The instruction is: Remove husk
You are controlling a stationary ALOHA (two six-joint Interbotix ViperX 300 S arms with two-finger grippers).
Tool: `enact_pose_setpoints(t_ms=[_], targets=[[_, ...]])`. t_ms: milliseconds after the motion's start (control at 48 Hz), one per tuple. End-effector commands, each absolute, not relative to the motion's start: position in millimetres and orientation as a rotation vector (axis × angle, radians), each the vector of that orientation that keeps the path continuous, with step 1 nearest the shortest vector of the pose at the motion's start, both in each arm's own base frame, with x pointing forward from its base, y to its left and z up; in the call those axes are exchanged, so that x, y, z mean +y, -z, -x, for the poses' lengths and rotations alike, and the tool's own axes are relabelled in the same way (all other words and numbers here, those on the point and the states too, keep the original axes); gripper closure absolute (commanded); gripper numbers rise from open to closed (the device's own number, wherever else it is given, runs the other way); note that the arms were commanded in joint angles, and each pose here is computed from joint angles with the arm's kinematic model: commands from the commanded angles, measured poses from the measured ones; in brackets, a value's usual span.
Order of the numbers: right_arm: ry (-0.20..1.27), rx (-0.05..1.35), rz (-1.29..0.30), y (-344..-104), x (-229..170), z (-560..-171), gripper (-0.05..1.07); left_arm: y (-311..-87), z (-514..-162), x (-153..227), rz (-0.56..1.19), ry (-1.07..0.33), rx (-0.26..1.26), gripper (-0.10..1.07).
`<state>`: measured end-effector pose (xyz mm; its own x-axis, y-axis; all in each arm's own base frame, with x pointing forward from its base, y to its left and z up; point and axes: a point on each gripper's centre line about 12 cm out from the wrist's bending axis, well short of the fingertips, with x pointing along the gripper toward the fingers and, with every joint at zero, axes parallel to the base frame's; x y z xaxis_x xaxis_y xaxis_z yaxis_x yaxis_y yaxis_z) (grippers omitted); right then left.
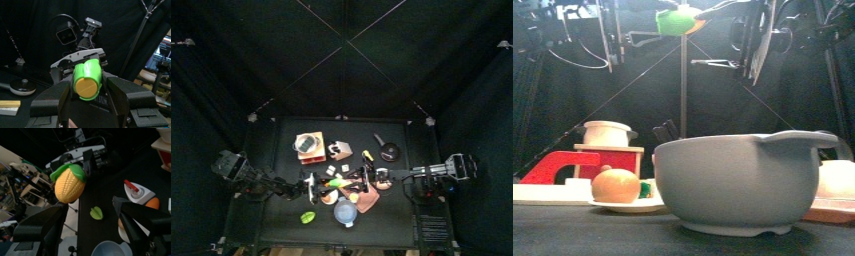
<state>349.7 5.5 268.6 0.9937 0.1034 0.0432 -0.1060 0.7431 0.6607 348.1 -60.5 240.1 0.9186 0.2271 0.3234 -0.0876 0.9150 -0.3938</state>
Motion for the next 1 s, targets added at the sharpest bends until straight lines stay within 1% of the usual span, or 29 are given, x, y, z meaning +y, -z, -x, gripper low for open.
enact_pose_setpoints(t_ms=[0, 146, 312, 562, 979], targets=[[-0.117, -0.042, -0.731, -275, 2, -351, 0.03, -250, -355, -57, 0.401, -0.187, -0.417, 0.25], [-0.112, -0.032, -0.733, -271, 2, -352, 0.03, -251, -361, -50, 0.414, -0.224, -0.427, 0.25], [-0.108, -0.02, -0.734, -267, 2, -353, 0.03, -247, -362, -41, 0.415, -0.263, -0.424, 0.25], [-0.095, -0.024, -0.751, -266, 0, -357, 0.03, -247, -363, -40, 0.414, -0.266, -0.424, 0.25], [-0.095, -0.051, -0.744, -272, -5, -359, 0.04, -246, -364, -39, 0.413, -0.269, -0.423, 0.25]])
